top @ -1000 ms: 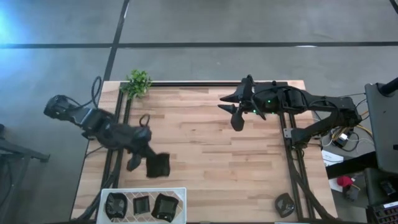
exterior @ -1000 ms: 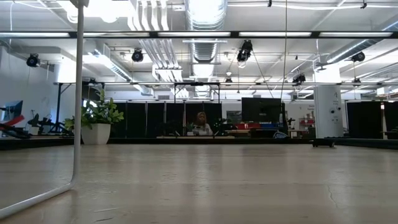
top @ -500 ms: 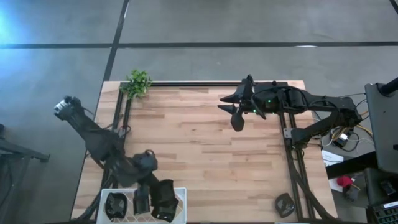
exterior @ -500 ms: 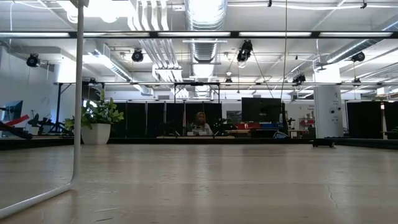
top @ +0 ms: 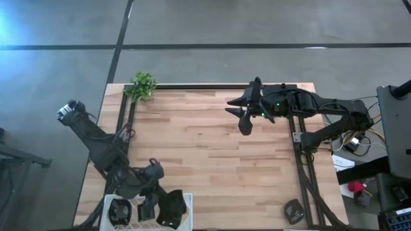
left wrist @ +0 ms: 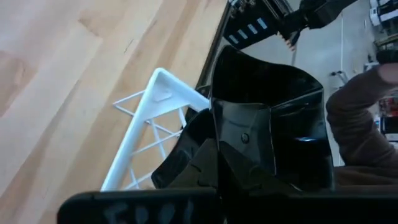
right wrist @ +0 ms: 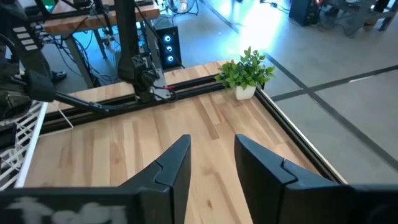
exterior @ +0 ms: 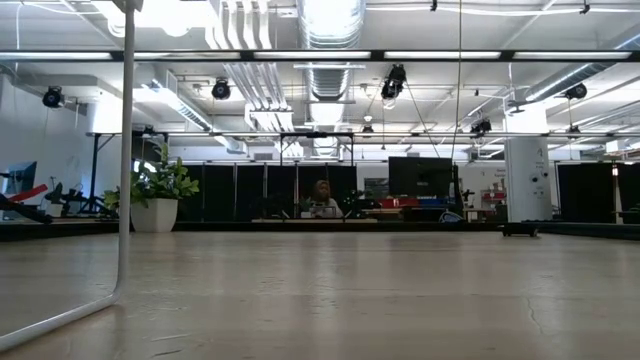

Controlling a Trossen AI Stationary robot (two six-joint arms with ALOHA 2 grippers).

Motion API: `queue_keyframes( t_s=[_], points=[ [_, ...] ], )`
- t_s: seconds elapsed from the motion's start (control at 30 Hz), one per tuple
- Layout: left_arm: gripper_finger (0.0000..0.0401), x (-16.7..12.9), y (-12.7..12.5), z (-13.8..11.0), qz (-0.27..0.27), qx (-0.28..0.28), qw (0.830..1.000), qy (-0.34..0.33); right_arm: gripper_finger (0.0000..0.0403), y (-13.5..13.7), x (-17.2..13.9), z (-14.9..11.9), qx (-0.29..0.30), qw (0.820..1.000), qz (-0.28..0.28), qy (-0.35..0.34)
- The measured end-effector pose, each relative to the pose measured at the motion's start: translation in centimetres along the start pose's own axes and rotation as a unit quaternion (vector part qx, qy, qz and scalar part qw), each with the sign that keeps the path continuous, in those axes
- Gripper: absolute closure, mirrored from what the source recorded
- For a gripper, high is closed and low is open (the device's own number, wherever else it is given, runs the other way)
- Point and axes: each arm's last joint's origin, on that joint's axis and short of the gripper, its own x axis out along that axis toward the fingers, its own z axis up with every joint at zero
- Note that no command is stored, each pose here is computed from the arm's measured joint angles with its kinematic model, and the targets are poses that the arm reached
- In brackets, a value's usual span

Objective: Pick & Place Mini shaped plates
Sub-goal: Stack the black distorted square plate on top of the other black distorted square plates on the shelf

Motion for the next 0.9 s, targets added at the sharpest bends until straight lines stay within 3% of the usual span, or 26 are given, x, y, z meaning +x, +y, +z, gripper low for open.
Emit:
queue_keyframes(
  t_s=[0.3,0.57,0.9],
  points=[
    [0.0401,1.4,0.1,-1.1,0.019,0.018,0.999,0.026,0.0288,0.0,0.0,0.0,-0.002,1.0,0.0,0.0],
    [0.0401,2.4,0.1,-1.7,0.013,0.096,0.992,0.076,0.0296,0.0,0.0,0.0,-0.002,1.0,0.0,0.0],
    [0.0401,2.2,0.1,-1.7,-0.003,0.198,0.976,0.085,0.0298,0.0,0.0,0.0,-0.002,1.0,-0.001,0.0]
  ],
)
